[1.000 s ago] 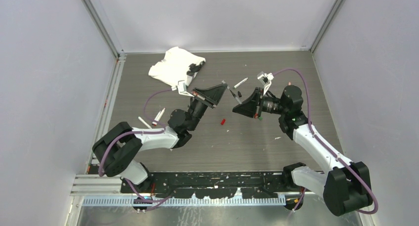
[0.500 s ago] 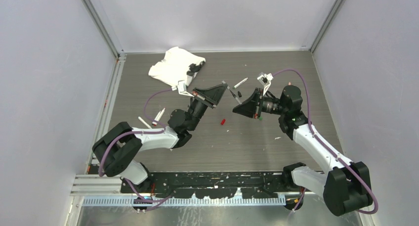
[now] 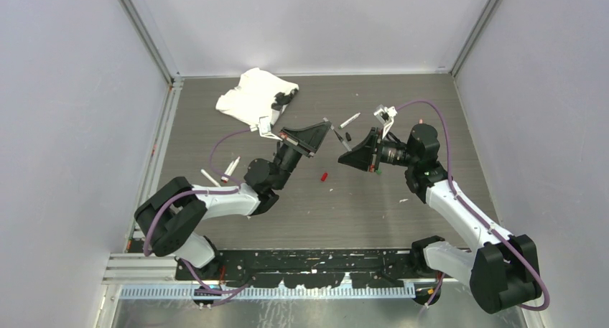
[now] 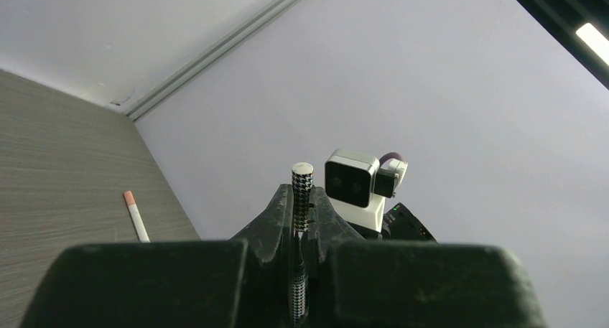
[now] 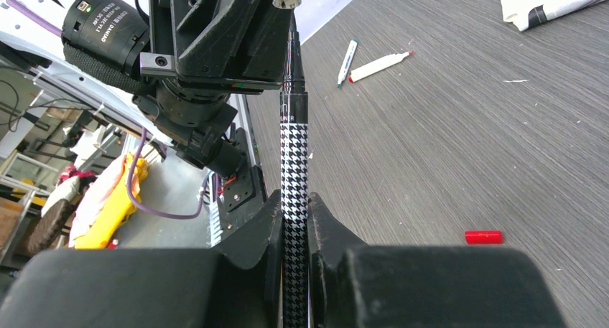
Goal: Insert the pens into the pen caps
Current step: Insert the pen cap onto the pen.
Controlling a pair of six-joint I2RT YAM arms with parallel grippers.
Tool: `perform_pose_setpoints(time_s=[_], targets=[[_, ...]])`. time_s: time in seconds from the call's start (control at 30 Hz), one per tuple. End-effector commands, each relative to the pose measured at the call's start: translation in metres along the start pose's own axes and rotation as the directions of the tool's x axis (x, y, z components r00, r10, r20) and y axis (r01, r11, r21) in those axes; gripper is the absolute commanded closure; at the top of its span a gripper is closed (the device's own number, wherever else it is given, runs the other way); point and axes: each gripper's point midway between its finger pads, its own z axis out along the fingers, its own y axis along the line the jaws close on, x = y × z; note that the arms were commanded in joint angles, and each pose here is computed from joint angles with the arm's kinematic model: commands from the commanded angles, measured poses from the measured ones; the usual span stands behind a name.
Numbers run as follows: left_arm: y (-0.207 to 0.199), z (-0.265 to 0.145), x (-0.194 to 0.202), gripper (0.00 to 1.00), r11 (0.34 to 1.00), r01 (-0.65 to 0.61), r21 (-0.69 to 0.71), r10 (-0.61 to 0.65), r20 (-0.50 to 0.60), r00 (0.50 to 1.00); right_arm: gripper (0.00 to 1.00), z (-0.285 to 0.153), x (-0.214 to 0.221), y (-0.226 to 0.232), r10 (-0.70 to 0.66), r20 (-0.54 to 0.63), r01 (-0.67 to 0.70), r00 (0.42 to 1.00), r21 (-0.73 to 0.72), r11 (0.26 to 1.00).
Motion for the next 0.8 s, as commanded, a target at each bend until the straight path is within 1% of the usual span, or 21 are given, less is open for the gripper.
perform_pose_setpoints(time_s=[0.0,0.77], targets=[[-0.02,0.007,-0.007,0.99,0.998,0.023,0.066,-0.025,0.029,0.999,0.99,0.002,-0.011,0.005,-0.052,0.021,0.052,0.998,-0.01,0.999],[-0.019,0.007,0.004,0.99,0.997,0.046,0.069,-0.046,-0.004,0.999,0.99,0.002,-0.013,0.003,-0.049,0.034,0.049,0.998,0.004,0.999]])
